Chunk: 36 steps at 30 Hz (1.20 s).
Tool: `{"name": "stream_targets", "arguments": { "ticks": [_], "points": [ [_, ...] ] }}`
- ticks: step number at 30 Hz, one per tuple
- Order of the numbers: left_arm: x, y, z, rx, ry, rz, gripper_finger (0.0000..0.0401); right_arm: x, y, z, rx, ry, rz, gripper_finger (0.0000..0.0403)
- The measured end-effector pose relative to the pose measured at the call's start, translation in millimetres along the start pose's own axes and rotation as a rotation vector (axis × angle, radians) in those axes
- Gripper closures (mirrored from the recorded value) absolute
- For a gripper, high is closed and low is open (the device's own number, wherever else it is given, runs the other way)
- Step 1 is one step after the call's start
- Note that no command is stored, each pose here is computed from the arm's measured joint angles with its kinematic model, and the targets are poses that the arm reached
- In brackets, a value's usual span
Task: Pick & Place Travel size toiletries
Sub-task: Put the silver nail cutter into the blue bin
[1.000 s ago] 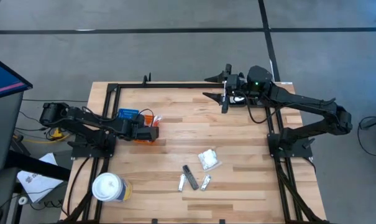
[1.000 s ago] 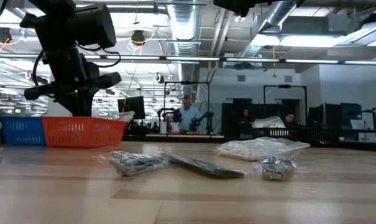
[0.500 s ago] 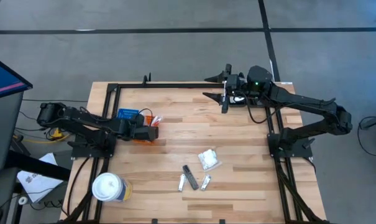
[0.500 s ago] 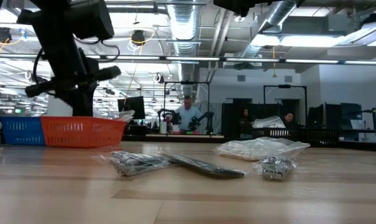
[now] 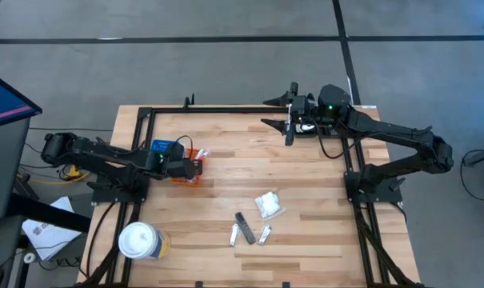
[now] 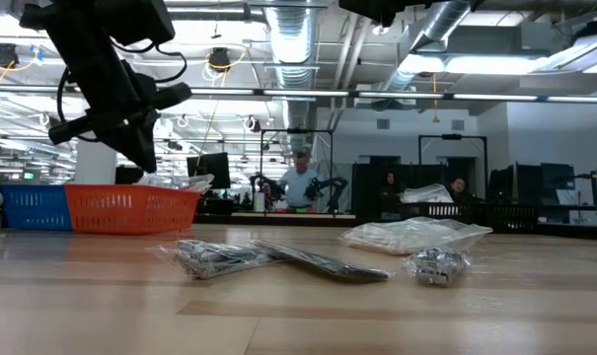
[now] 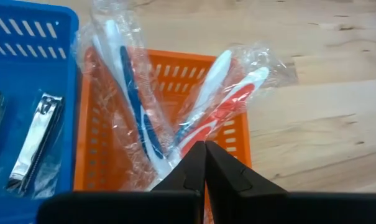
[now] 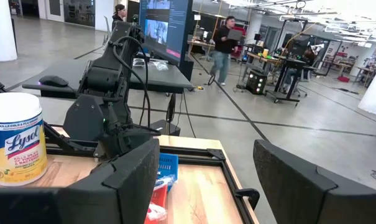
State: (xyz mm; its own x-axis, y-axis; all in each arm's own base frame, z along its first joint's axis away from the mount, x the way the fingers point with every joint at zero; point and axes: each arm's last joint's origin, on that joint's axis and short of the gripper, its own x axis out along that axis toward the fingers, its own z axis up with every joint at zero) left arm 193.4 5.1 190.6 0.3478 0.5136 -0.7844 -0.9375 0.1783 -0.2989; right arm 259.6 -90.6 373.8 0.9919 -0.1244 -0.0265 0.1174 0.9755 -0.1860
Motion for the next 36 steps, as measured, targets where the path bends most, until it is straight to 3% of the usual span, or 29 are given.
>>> {"name": "stream_targets", "arguments": {
  "ticks": [20, 36],
  "points": [
    [-9, -34, 5, 0.201, -0.147, -0.301, 0.0401, -5, 5, -13, 0.060, 0.161, 0.033, 0.0148],
    [-21, -54, 3, 0.335, -0.140, -0.544, 0.0401, -17, 43, -10, 0.042, 0.253, 0.190, 0.0148]
  ]
}}
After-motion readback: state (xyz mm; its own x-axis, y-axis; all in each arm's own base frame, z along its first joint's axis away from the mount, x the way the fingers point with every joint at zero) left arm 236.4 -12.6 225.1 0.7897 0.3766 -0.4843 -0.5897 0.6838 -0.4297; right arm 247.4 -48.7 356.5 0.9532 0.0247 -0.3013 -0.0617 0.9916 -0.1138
